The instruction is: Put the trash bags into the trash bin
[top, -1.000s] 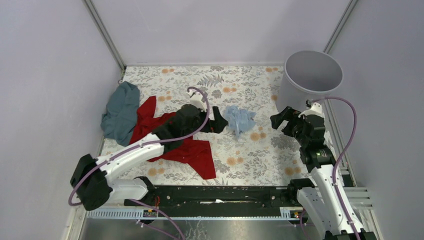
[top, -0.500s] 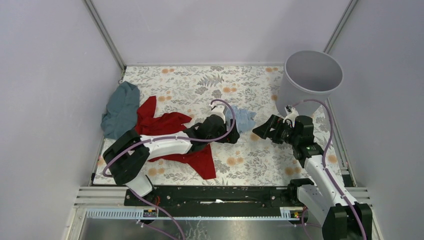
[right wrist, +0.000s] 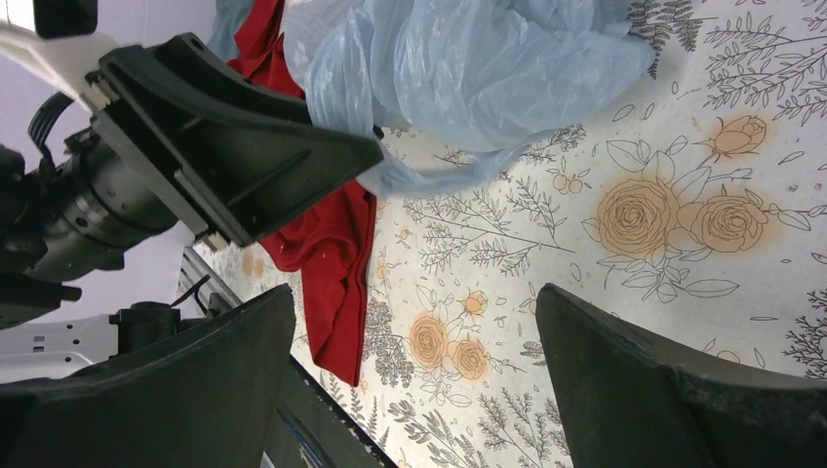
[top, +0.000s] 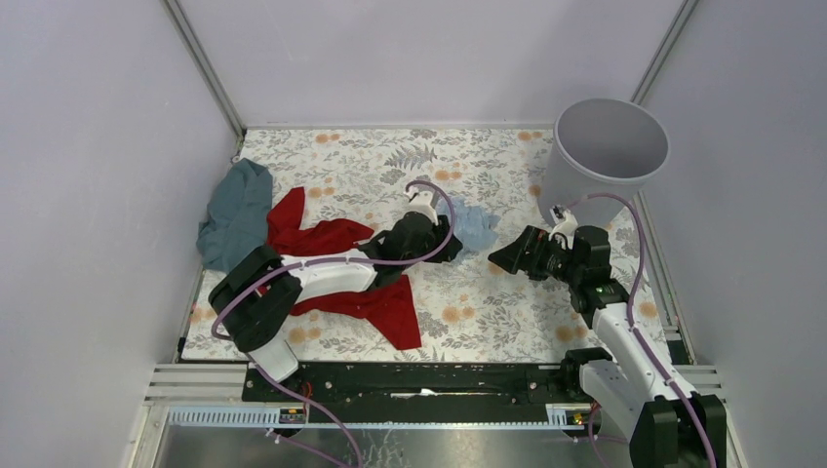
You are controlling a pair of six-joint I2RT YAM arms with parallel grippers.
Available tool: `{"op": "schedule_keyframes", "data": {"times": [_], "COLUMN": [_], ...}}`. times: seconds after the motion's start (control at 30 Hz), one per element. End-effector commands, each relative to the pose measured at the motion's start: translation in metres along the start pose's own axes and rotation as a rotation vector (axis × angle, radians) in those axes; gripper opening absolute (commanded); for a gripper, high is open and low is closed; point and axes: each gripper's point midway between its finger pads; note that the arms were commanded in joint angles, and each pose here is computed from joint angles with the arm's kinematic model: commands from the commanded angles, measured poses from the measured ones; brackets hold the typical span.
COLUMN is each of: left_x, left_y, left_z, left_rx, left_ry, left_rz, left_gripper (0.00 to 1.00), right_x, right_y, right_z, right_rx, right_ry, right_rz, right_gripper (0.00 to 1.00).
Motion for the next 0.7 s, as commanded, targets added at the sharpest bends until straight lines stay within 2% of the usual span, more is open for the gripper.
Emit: {"op": "schedule_keyframes", "data": {"times": [0.0,0.1,0.23,0.4,0.53,0.67], "left_x": [0.033,0.027,-0.001,-0.041,-0.057,-0.051], "left_y": [0.006,-0.003,-0.031,-0.060,-0.072,-0.080], "left_z": [-0.018,-0.008,0.011,0.047,0.072,0.067], "left_rx": [-0.103,-0.101,-0.116,-0.124,-0.095,-0.138], "left_ry": [-0.080,-0.091,-0.077,-0.074,-0.093,-0.077], "left_rz": [-0.045,-0.026,0.046,0.111,0.115,0.080], "left_gripper": [0.32,0.22,0.12,0.01,0.00,0.00], "right_x": [-0.001,0.000,-0.002,-0.009,-0.002,0.014], "right_y": [0.005,0.009,0.019,0.037,0.044,0.047], "right_z": [0.006,0.006,0.008,0.018,0.022,0.010], "right_rx": [0.047,0.052,0.066,0.091,0.076,-0.019], "right_ry": [-0.019,-0.025,-0.030,-0.038,-0.054,-0.109], "right_rz": [0.003,0.011,0.047,0.102,0.112,0.116], "right_gripper": [1.00,1.00,0.99,0.89,0.84,0.84]}}
Point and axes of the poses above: each gripper's point midway between its finger pads, its own y axis out along the fingers, its own z axis along the line the jaws close on, x = y × z, and after that the axes turned 14 degrees about -y, right-handed
